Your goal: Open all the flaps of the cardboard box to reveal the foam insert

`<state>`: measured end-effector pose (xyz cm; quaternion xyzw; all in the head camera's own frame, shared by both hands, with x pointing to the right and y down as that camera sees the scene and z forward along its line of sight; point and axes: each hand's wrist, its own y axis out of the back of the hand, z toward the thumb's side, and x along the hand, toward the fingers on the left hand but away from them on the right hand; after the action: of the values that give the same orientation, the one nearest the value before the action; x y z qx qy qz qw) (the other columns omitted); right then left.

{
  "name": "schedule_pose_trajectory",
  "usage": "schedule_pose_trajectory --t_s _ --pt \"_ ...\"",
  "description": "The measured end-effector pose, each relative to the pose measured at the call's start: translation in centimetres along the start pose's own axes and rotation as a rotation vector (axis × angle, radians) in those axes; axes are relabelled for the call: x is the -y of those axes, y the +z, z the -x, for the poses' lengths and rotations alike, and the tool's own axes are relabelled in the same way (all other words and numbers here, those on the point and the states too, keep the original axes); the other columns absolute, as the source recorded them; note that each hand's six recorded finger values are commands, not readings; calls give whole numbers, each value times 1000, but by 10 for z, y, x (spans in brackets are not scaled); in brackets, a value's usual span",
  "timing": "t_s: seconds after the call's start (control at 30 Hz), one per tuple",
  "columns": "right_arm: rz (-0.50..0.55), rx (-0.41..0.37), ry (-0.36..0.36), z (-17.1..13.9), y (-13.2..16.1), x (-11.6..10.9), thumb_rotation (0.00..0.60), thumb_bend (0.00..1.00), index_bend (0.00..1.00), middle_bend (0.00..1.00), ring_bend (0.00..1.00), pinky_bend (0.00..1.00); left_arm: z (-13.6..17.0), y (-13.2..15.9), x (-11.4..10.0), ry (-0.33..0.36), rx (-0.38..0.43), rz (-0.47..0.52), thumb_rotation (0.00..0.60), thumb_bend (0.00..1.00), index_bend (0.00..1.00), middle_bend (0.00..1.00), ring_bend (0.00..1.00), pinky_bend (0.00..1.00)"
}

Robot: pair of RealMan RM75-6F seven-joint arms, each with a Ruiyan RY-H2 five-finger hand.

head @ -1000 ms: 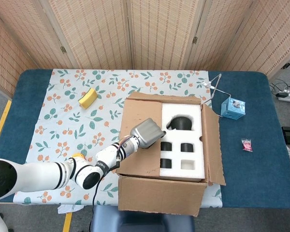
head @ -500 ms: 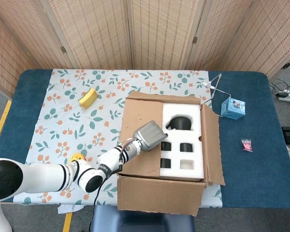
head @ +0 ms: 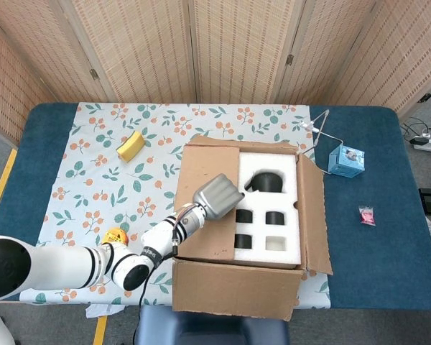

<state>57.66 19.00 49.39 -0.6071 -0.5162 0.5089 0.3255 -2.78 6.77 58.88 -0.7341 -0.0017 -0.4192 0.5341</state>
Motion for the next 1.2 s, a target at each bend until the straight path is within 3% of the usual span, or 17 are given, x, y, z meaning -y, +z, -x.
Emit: schedule_pose_trajectory --t_s 0.53,0.9,1.2 --pt "-1 -12 39 1 4 9 199 458 73 0 81 0 42 -6 -30 99 -55 -52 600 719 432 882 884 830" --pt "-7 -14 60 2 8 15 199 458 73 0 80 0 83 -34 -63 172 -179 -124 600 720 431 882 884 829" --pt "0 -18 60 0 13 17 199 459 72 0 82 0 104 -57 -56 147 -279 -168 600 720 436 882 880 829"
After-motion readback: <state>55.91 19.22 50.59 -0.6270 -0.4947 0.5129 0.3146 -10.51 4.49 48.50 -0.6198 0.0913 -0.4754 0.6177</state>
